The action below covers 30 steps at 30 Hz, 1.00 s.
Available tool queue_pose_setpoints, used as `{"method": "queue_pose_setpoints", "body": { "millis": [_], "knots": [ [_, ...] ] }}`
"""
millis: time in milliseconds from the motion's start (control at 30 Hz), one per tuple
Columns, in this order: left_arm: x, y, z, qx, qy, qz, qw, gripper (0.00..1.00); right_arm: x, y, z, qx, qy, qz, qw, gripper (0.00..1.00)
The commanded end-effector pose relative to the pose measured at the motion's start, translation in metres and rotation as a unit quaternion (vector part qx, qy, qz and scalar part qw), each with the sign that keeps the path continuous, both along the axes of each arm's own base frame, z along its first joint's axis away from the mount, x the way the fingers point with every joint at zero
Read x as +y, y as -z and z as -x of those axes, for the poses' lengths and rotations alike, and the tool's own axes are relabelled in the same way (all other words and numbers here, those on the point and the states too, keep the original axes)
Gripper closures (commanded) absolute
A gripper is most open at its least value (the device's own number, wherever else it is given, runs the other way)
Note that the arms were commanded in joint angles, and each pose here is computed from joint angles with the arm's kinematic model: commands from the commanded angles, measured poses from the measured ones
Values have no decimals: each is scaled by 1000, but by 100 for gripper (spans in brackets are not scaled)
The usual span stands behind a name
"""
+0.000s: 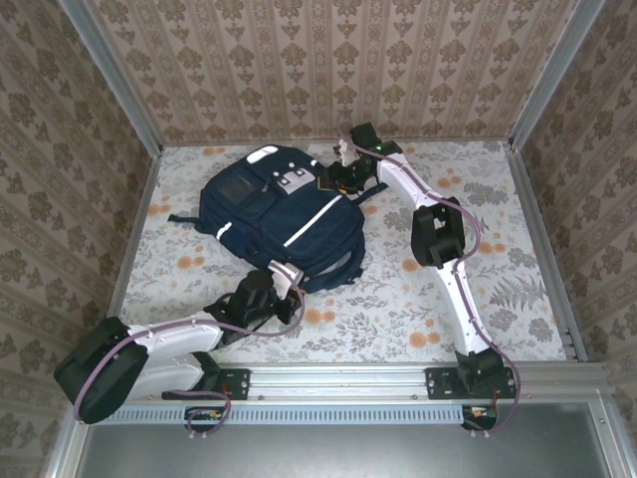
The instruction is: Pack the student bag
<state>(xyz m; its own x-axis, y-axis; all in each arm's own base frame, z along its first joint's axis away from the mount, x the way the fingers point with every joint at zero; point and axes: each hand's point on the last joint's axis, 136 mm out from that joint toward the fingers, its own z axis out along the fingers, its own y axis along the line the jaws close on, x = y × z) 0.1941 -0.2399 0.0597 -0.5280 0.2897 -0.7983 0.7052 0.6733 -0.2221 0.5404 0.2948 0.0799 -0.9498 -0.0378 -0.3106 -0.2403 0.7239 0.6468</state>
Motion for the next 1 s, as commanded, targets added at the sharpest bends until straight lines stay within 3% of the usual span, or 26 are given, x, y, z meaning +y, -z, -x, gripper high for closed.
{"method": "queue_pose_setpoints", "body": {
  "millis": [0, 133, 467, 967],
  "knots": [
    [3, -1, 2, -2, 3, 0, 1000, 100, 17, 24, 27, 62, -2, -24, 998, 78],
    [6, -4, -1, -5, -7, 2, 1000, 100, -9, 1, 10, 33, 87, -55, 994, 100],
    [2, -2, -1, 10, -3, 12, 1000, 100, -89, -23, 17, -3, 289, -71, 955, 100],
    [6, -6, 12, 26, -3, 23, 999, 100, -147, -14, 60, -6, 429, -56, 902, 100]
  ]
}}
